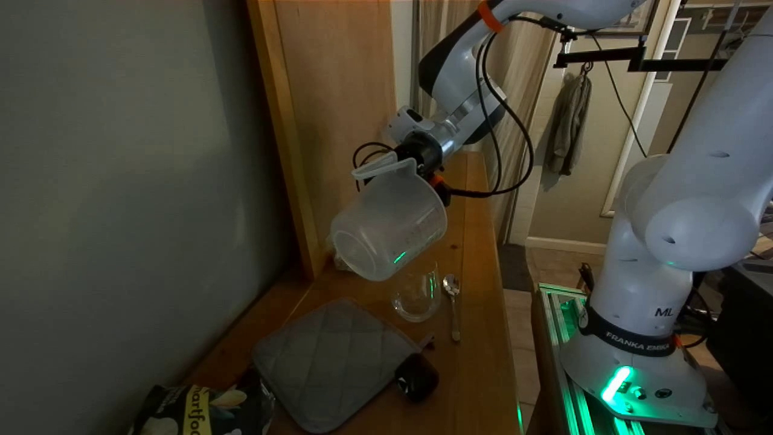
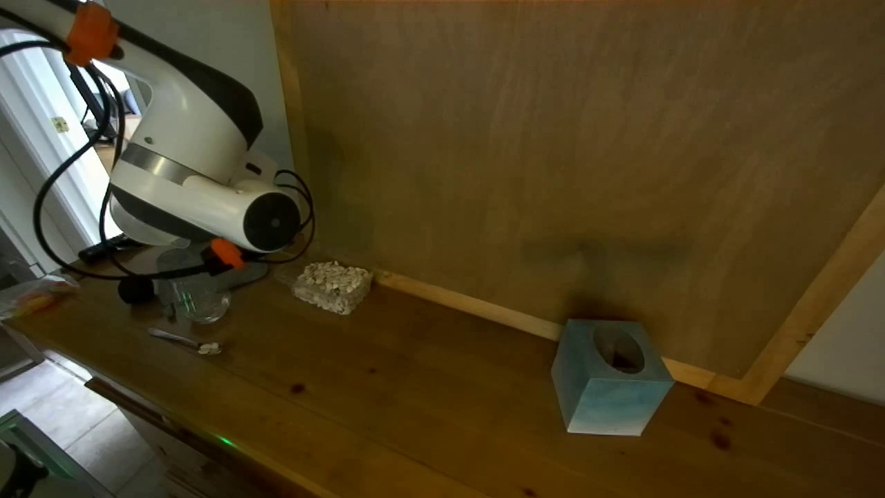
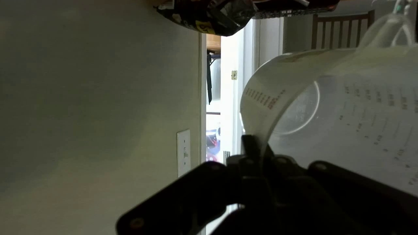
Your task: Pour the water in the jar into the glass cup
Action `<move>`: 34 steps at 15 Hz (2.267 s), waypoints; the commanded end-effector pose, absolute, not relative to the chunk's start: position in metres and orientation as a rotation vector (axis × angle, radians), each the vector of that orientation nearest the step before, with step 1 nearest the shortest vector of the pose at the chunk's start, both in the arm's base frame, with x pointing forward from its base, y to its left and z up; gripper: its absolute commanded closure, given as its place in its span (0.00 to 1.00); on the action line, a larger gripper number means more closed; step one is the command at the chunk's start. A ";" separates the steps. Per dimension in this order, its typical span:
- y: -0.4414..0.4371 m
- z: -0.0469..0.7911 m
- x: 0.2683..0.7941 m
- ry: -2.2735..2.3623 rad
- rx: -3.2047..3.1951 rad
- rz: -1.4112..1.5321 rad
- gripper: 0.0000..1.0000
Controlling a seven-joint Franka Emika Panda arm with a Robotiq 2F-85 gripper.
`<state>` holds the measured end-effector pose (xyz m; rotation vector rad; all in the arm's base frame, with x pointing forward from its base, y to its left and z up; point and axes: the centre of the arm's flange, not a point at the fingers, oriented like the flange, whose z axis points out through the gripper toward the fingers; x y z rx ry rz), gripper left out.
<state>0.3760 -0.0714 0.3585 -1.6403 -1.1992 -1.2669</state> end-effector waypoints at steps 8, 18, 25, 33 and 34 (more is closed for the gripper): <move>-0.075 0.358 0.380 -1.161 -1.587 -1.338 0.99; -0.074 0.358 0.380 -1.156 -1.582 -1.333 0.99; -0.072 0.358 0.380 -1.154 -1.592 -1.325 0.99; -0.064 0.360 0.382 -1.154 -1.618 -1.287 0.99; -0.064 0.360 0.382 -1.154 -1.625 -1.281 0.99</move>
